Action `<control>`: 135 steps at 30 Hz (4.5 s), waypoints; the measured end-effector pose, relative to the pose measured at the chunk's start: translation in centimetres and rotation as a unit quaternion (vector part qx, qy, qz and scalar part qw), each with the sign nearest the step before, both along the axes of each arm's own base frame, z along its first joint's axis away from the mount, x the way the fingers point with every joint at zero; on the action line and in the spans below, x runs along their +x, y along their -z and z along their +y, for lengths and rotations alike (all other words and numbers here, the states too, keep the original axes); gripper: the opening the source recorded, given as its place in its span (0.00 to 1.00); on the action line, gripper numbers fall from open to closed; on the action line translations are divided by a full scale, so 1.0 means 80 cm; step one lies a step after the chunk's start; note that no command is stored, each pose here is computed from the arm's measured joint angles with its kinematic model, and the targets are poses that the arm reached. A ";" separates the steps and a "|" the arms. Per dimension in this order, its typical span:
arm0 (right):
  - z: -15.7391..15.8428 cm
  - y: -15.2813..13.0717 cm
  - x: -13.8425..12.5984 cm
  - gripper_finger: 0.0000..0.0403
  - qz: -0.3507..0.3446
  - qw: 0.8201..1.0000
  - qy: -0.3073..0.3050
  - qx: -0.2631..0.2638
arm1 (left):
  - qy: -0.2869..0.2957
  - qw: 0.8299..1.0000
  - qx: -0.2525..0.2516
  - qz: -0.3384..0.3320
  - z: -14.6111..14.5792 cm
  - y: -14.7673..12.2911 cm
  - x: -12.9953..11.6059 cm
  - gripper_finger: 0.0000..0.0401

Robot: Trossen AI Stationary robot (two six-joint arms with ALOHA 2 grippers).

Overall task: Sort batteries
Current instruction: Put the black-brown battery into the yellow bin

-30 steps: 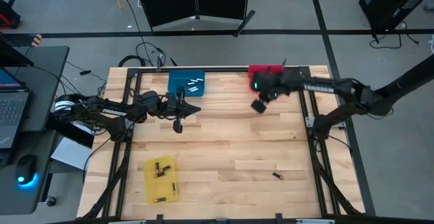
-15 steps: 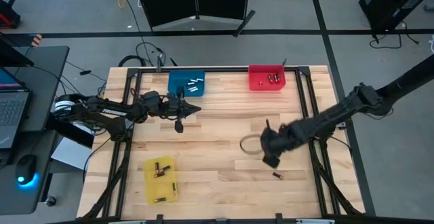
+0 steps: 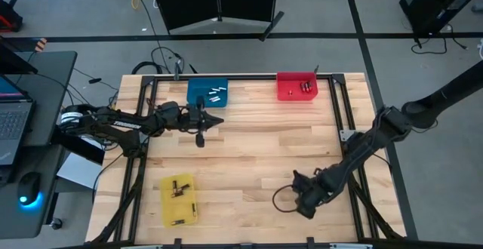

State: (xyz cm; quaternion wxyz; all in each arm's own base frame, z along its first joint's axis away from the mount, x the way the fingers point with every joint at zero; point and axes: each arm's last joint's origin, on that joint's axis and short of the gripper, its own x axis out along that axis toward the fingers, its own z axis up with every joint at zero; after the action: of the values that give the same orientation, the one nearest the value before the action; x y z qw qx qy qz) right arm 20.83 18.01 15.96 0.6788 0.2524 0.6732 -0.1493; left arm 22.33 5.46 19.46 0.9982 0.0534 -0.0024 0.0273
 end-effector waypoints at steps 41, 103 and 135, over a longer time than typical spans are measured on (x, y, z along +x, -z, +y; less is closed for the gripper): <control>-0.158 0.003 0.130 0.13 -0.443 0.844 -0.188 -0.239 | 0.063 0.994 -0.070 -0.060 -0.040 -0.013 0.005 0.01; -0.203 -0.069 0.151 0.13 -0.688 0.633 -0.171 -0.311 | 0.071 0.990 -0.118 -0.001 -0.084 -0.004 0.051 0.28; -0.197 -0.073 0.150 0.13 -0.704 0.619 -0.183 -0.296 | 0.092 0.993 -0.064 -0.028 -0.085 -0.029 0.089 0.32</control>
State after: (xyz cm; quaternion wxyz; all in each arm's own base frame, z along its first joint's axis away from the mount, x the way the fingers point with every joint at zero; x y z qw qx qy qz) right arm 32.86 2.23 21.76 0.9962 -0.0625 -0.0593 0.0098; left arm 29.49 -1.36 21.81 0.9974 -0.0121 -0.0335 -0.0633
